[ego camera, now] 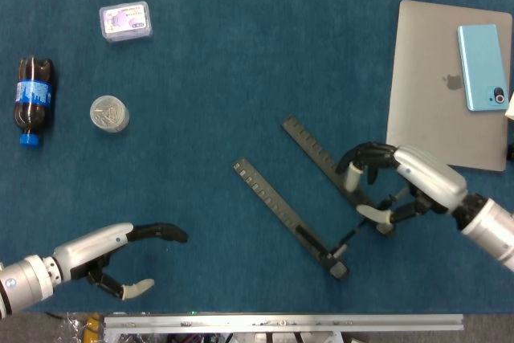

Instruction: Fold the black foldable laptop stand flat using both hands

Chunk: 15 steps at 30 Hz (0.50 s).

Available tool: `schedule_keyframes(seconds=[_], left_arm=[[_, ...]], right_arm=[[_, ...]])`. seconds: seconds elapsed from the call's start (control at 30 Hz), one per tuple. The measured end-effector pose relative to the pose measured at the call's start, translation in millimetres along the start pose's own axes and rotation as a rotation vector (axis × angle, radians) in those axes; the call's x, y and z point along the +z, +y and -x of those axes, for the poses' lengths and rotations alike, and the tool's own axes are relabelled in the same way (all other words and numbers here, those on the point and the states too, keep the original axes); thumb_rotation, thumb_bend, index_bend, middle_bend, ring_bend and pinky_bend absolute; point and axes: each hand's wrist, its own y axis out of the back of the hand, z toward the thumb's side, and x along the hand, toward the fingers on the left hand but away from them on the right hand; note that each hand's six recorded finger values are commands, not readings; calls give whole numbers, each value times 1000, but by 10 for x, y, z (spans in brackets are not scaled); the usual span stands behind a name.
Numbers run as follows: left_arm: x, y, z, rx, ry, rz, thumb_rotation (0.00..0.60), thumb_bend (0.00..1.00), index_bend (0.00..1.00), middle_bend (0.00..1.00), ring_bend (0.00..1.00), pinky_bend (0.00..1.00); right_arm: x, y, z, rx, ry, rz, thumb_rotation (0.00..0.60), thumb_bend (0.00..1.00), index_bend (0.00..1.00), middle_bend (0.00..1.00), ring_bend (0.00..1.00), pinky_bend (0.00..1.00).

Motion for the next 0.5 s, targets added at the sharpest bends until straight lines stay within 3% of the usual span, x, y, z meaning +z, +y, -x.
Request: schedule_keyframes(seconds=[0.17, 0.33, 0.5], left_arm=[[11, 16, -4, 2, -6, 0, 600, 407, 134, 157, 138, 99], [13, 46, 6, 12, -6, -1, 600, 407, 134, 157, 138, 99], [20, 52, 19, 16, -7, -4, 600, 406, 134, 157, 138, 99]], right_arm=[[80, 75, 214, -61, 22, -8, 600, 270, 595, 579, 483, 646], [154, 180, 408, -124, 50, -28, 600, 266, 595, 585, 493, 658], [194, 166, 485, -97, 49, 4, 600, 257, 595, 585, 493, 659]])
